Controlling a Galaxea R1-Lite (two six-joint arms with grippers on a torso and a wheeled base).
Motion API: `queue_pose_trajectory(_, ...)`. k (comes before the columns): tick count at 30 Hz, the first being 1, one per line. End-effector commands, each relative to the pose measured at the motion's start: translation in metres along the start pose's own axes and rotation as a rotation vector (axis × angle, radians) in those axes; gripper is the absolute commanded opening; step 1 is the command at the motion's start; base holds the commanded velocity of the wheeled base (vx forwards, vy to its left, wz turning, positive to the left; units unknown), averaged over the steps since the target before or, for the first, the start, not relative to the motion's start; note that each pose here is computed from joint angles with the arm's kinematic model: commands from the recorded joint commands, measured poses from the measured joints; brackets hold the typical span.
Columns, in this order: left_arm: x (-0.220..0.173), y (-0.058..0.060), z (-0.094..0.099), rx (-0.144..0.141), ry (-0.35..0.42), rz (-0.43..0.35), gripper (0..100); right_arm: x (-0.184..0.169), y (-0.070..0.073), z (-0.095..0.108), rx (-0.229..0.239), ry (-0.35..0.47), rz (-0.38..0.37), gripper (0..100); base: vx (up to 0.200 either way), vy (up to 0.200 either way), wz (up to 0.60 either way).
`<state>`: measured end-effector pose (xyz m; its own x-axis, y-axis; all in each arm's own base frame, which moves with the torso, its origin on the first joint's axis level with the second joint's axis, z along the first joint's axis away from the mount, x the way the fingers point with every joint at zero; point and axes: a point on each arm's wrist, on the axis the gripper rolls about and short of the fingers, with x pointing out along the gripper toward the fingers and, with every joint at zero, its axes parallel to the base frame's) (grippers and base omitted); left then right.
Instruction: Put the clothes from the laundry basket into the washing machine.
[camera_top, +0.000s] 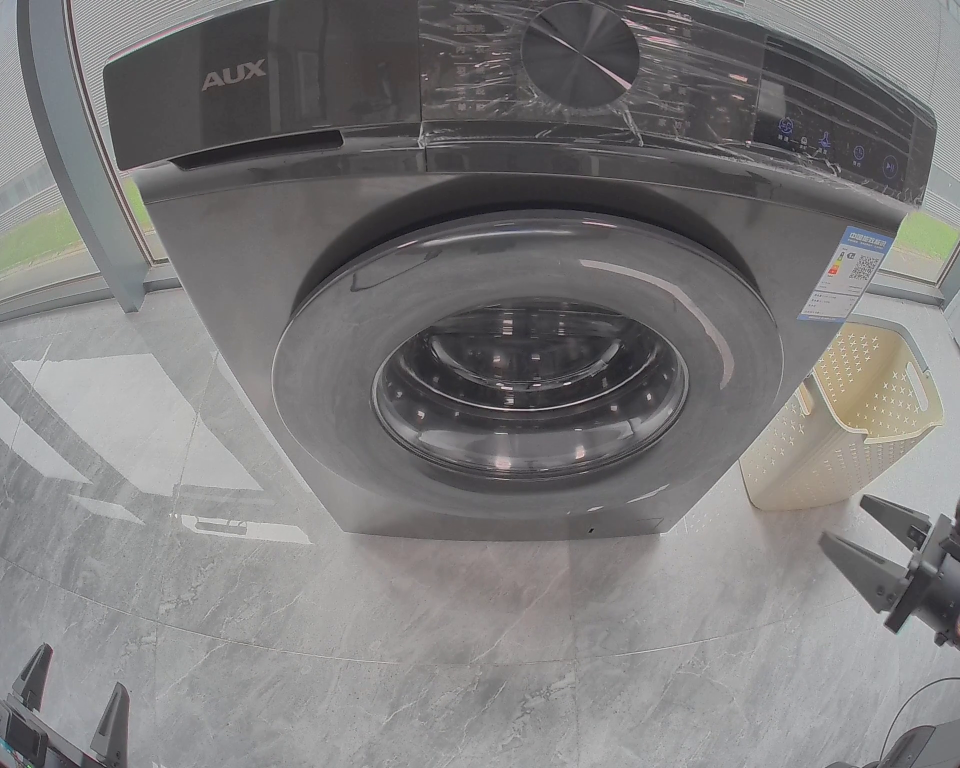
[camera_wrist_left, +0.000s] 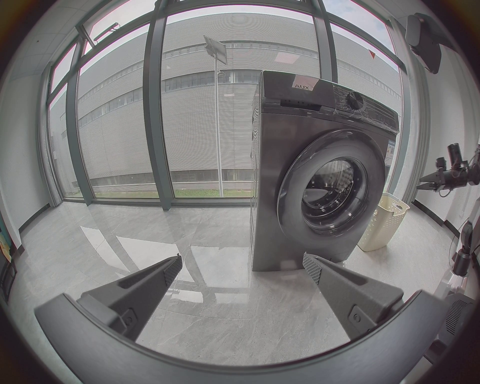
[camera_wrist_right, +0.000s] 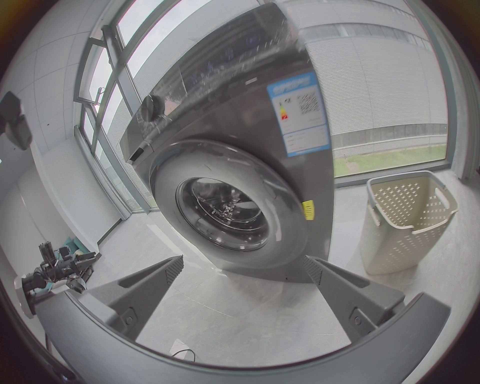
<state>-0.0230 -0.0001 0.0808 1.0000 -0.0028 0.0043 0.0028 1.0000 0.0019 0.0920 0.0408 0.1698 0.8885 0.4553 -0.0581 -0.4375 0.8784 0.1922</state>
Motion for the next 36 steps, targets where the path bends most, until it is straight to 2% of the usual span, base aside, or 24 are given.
queue_pose_trajectory(1,0.001,0.000,-0.005,-0.002,0.007,0.000,100,-0.104,0.001,-0.057,-0.124,-0.266,-0.210,100,0.000,0.000,0.00)
queue_pose_trajectory(7,0.001,0.000,-0.005,-0.002,0.007,-0.002,100,-0.116,0.003,-0.086,-0.145,-0.263,-0.282,100,0.000,0.000,0.00)
queue_pose_trajectory(10,0.001,0.000,-0.005,-0.002,0.007,-0.002,100,-0.115,0.001,-0.093,-0.125,-0.202,-0.308,100,0.000,0.000,0.00)
queue_pose_trajectory(11,0.001,0.000,-0.005,-0.002,0.007,-0.002,100,-0.115,0.000,-0.096,-0.115,-0.175,-0.341,100,0.000,0.000,0.00)
queue_pose_trajectory(15,0.001,0.000,-0.005,-0.003,0.007,-0.002,100,-0.115,-0.002,-0.097,-0.114,-0.169,-0.423,100,0.000,0.000,0.00)
queue_pose_trajectory(16,0.001,0.000,-0.005,-0.003,0.007,-0.002,100,-0.115,-0.002,-0.097,-0.135,-0.164,-0.450,100,0.000,0.000,0.00)
queue_pose_trajectory(20,0.001,0.000,-0.005,0.004,0.007,0.000,100,-0.116,-0.003,-0.097,-0.137,-0.167,-0.451,100,0.000,0.000,0.00)
queue_pose_trajectory(22,0.001,0.000,-0.005,0.007,0.007,0.000,100,-0.116,-0.005,-0.100,-0.131,-0.143,-0.534,100,0.000,0.000,0.00)
queue_pose_trajectory(24,0.001,0.000,-0.005,0.009,0.009,0.000,100,-0.116,-0.004,-0.100,-0.131,-0.132,-0.522,100,0.000,0.000,0.00)
queue_pose_trajectory(26,0.001,0.000,-0.005,0.007,0.007,0.000,100,-0.115,-0.004,-0.102,-0.164,-0.106,-0.487,100,0.000,0.000,0.00)
queue_pose_trajectory(27,0.000,0.000,-0.005,0.006,0.006,0.000,100,-0.114,-0.003,-0.102,-0.226,-0.080,-0.422,100,0.000,0.000,0.00)
queue_pose_trajectory(28,0.000,0.000,-0.005,0.004,0.006,0.000,100,-0.114,-0.002,-0.102,-0.226,-0.084,-0.394,100,0.000,0.000,0.00)
queue_pose_trajectory(30,0.000,0.000,-0.005,0.003,0.006,0.000,100,-0.114,-0.003,-0.102,-0.200,-0.090,-0.417,100,0.000,0.000,0.00)
queue_pose_trajectory(36,0.000,0.000,-0.005,0.004,0.006,0.000,100,-0.114,-0.003,-0.102,-0.187,-0.094,-0.421,100,0.000,0.000,0.00)
